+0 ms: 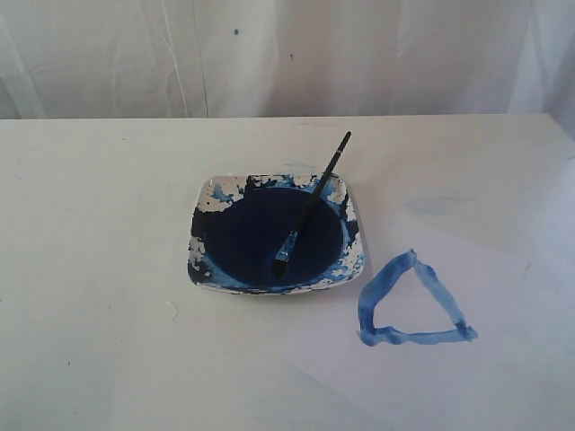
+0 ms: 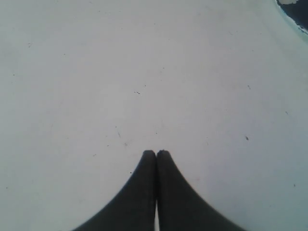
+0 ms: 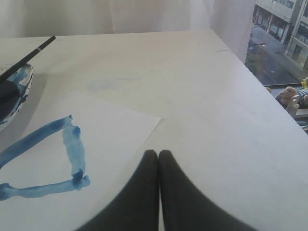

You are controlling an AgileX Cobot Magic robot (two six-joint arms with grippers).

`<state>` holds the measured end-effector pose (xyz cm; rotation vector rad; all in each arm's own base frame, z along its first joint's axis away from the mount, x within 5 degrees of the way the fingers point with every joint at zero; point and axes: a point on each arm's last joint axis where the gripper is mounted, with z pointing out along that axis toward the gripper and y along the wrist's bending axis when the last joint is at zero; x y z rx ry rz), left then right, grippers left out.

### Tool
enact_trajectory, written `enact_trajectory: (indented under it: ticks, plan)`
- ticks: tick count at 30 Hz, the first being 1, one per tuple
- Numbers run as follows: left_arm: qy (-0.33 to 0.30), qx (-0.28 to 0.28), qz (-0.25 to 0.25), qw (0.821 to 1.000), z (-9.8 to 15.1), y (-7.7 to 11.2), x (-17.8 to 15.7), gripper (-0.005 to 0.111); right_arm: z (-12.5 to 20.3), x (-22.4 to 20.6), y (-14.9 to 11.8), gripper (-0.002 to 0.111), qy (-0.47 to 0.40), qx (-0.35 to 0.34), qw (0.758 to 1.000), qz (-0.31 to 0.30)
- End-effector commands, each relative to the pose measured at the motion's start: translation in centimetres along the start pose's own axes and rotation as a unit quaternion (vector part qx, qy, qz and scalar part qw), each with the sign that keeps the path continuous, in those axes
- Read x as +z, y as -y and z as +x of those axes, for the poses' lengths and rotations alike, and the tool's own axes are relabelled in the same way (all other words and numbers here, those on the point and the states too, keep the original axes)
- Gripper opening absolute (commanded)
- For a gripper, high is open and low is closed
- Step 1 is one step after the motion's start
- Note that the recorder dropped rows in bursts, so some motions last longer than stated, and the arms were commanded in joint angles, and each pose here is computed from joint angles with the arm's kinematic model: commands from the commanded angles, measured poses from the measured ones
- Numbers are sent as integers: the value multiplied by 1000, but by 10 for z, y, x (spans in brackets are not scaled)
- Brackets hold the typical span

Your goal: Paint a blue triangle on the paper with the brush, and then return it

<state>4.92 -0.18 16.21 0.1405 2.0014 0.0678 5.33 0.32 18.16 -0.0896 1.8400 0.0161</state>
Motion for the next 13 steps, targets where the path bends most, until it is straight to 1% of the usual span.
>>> enact_trajectory:
  ticks: [1,10,13]
  plan:
    - [-1,-6,5,1000,2,1,1,0,0,0,0,0,4,-5,1000,3]
    - [-1,-6,5,1000,2,1,1,0,0,0,0,0,4,-5,1000,3]
    - [-1,-6,5,1000,2,1,1,0,0,0,0,0,4,6,1000,3]
